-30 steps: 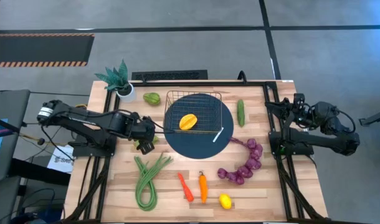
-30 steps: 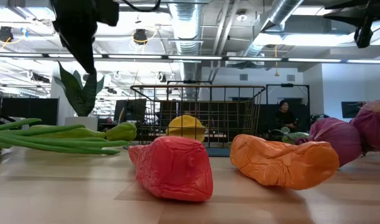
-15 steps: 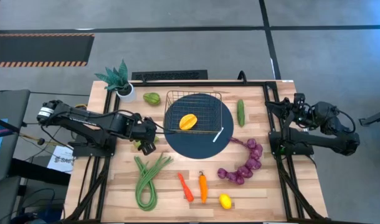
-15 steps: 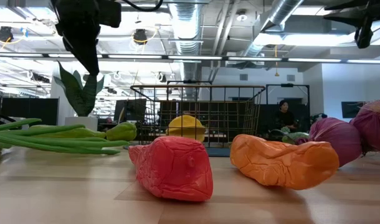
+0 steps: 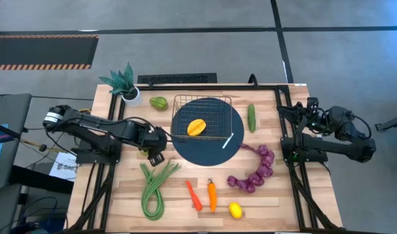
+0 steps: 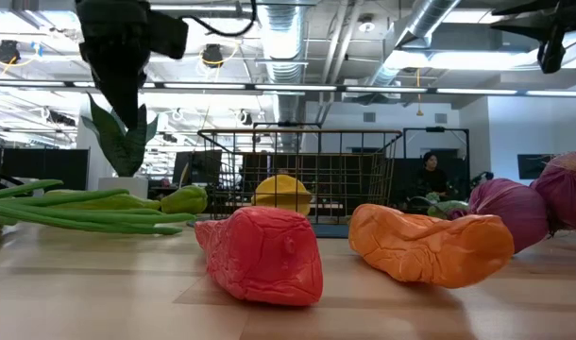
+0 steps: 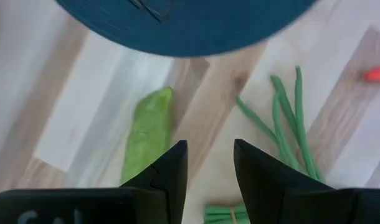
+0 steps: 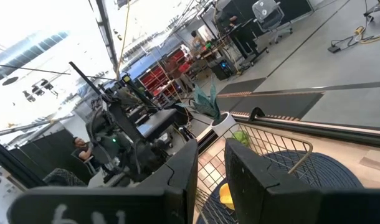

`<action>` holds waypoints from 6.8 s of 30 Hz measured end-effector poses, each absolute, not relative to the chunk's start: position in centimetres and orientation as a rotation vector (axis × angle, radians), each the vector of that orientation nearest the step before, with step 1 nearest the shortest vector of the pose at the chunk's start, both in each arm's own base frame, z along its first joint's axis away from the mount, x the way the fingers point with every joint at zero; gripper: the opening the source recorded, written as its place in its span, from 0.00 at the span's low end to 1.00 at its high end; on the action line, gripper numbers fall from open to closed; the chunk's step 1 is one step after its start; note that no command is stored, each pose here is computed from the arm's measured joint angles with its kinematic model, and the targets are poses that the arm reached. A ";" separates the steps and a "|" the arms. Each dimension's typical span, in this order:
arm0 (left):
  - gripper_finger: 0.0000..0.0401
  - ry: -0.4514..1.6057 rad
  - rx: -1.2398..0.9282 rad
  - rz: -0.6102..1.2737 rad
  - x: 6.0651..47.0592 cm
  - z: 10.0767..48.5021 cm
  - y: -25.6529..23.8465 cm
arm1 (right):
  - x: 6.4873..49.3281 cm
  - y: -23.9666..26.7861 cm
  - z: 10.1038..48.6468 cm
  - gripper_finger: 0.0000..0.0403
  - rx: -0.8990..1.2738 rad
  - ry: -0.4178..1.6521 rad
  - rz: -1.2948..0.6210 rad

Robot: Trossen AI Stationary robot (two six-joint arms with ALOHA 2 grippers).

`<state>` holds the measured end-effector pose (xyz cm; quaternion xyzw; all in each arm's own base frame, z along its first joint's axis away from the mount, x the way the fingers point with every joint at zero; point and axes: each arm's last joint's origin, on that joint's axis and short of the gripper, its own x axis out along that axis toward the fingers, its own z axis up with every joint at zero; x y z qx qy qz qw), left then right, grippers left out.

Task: Build produce basket
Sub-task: Put the left green cucumber into the wire basket

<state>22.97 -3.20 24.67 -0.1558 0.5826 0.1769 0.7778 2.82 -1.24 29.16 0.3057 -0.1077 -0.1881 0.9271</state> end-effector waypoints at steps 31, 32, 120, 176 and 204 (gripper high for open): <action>0.28 1.336 -0.288 0.318 26.0 21.6 -0.5 | 2.9 -1.2 29.1 0.25 0.621 -0.210 -0.364; 0.28 1.338 -0.284 0.311 26.0 21.6 -0.5 | 2.9 -1.2 29.1 0.25 0.621 -0.210 -0.364; 0.46 1.630 0.213 -0.242 21.5 18.8 5.2 | 2.9 -1.1 29.4 0.25 0.686 -0.238 -0.328; 0.14 1.094 0.172 0.114 25.7 39.6 4.3 | 2.8 -1.1 29.6 0.25 0.729 -0.265 -0.316; 0.14 1.334 0.214 0.106 37.9 27.2 8.5 | 2.9 -1.0 29.2 0.25 0.715 -0.220 -0.304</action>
